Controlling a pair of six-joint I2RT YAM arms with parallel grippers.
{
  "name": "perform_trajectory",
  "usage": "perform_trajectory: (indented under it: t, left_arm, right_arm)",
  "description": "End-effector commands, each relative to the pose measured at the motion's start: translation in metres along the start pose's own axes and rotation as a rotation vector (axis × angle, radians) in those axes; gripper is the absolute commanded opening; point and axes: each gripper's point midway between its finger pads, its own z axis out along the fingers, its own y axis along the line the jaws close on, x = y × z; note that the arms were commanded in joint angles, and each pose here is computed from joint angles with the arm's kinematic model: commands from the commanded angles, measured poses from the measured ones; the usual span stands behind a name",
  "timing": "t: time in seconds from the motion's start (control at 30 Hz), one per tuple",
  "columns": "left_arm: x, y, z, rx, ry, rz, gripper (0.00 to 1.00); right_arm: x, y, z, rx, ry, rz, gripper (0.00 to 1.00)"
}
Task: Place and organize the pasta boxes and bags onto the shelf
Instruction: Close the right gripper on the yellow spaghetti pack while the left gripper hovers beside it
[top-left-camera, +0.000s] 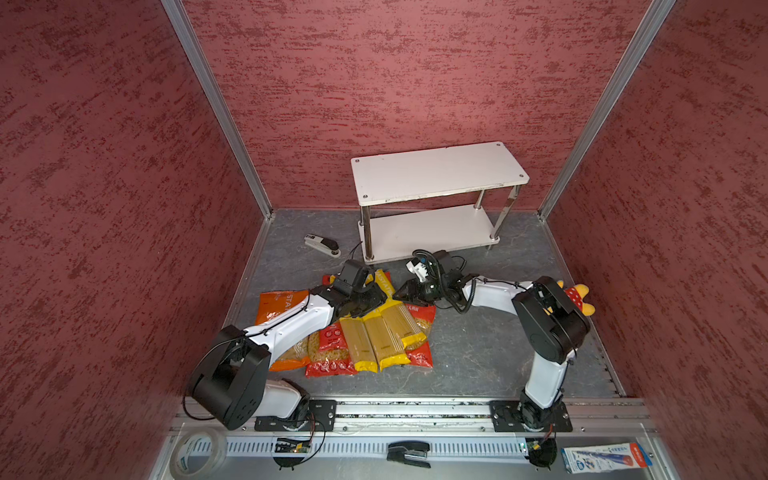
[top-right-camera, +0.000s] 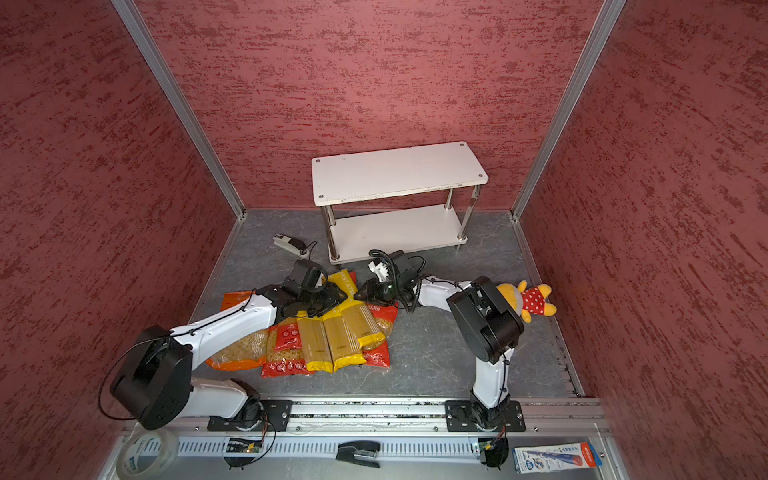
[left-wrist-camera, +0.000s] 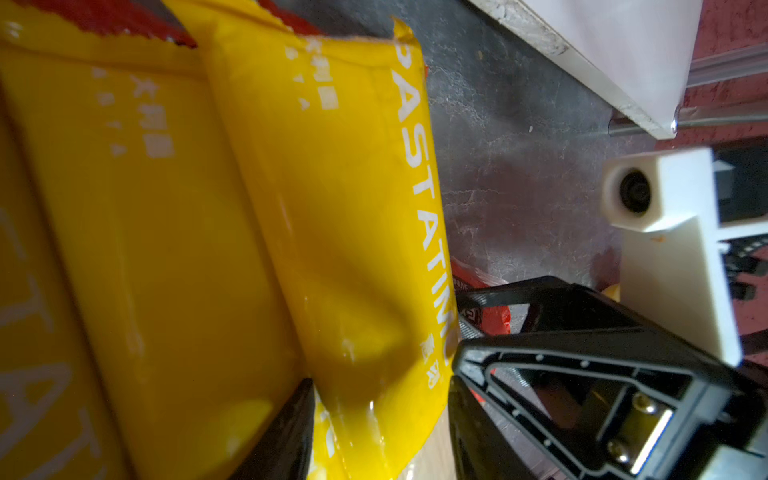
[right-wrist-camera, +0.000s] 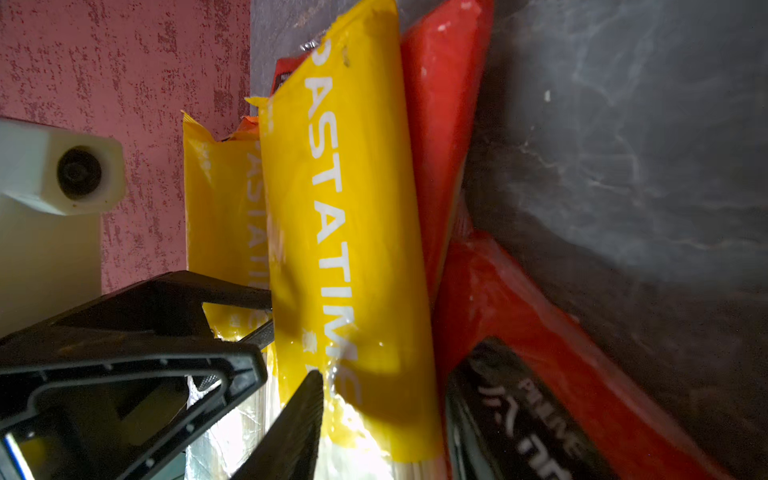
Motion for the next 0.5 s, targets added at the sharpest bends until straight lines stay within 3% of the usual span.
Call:
perform_trajectory:
  t: [0.0,0.07,0.27,0.47]
  left_arm:
    - [0.000,0.010,0.004,0.002,0.006,-0.013,0.34]
    - [-0.001,0.015,0.003,0.002,0.006,-0.018,0.24]
    - [0.007,0.018,0.004,0.019,0.039,-0.007,0.16]
    - [0.014,0.020,0.004,0.023,0.053,-0.003,0.08]
  right_arm:
    - [0.001,0.033,0.007,-0.108,0.026,-0.047,0.47]
    - [0.008,0.044,0.004,-0.146,0.034,-0.043,0.45]
    - [0.028,0.085,-0.011,-0.291,0.047,-0.032,0.43]
    - [0.032,0.064,0.002,-0.266,0.030,0.026,0.46]
